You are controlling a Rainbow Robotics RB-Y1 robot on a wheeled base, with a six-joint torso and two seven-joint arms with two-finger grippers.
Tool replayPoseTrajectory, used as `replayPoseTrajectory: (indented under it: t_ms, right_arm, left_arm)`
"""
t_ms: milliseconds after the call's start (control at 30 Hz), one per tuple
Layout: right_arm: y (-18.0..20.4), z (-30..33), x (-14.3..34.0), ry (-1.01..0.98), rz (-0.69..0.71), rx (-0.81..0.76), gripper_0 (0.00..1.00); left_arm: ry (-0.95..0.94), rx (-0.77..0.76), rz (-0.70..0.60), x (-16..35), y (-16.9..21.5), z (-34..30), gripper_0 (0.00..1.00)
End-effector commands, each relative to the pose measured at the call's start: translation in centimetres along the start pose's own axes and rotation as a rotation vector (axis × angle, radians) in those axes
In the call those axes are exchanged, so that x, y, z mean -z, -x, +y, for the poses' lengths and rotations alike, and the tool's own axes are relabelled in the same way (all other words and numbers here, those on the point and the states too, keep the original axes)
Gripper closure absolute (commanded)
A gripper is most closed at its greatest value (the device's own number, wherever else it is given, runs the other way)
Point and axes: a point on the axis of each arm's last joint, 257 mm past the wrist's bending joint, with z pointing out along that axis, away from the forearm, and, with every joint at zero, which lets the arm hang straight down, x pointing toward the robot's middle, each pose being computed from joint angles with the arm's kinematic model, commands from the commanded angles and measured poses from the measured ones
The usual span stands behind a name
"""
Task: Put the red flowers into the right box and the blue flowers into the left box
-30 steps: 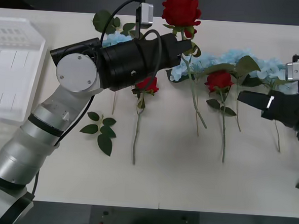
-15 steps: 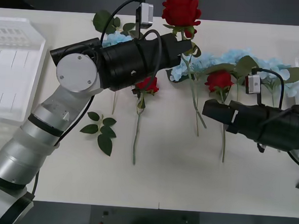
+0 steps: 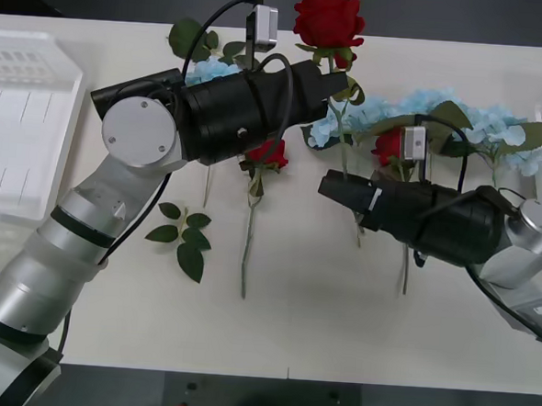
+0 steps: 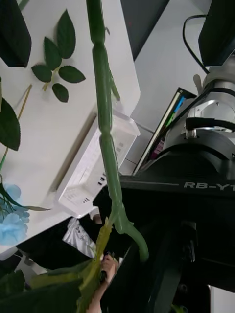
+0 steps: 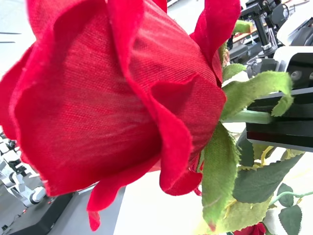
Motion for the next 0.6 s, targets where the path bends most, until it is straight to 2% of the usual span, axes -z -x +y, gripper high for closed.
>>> replayPoseTrajectory:
  t_ms: [33, 133, 233, 300, 600]
  right_arm:
    - [1.55, 1.47, -0.90, 0.031, -0.017, 0.047, 0.31]
    - [1.66, 1.21, -0.84, 0.022, -0.020, 0.043, 0.65]
    - [1.81, 1.17, -0.90, 0.019, -0.023, 0.040, 0.93]
    - [1.90, 1.04, -0.80, 0.015, -0.025, 0.036, 1.00]
    - [2.12, 0.82, -0.88, 0.005, -0.032, 0.033, 1.00]
  left_arm:
    - [-0.043, 0.014, -0.024, -0.54, 1.88, -2.44, 1.00]
    - [-0.044, 0.015, -0.024, -0.54, 1.89, -2.46, 1.00]
    - [-0.045, 0.017, -0.026, -0.55, 1.95, -2.49, 1.00]
    - [-0.044, 0.016, -0.024, -0.54, 1.89, -2.46, 1.00]
    - [-0.042, 0.019, -0.026, -0.49, 1.91, -2.38, 1.00]
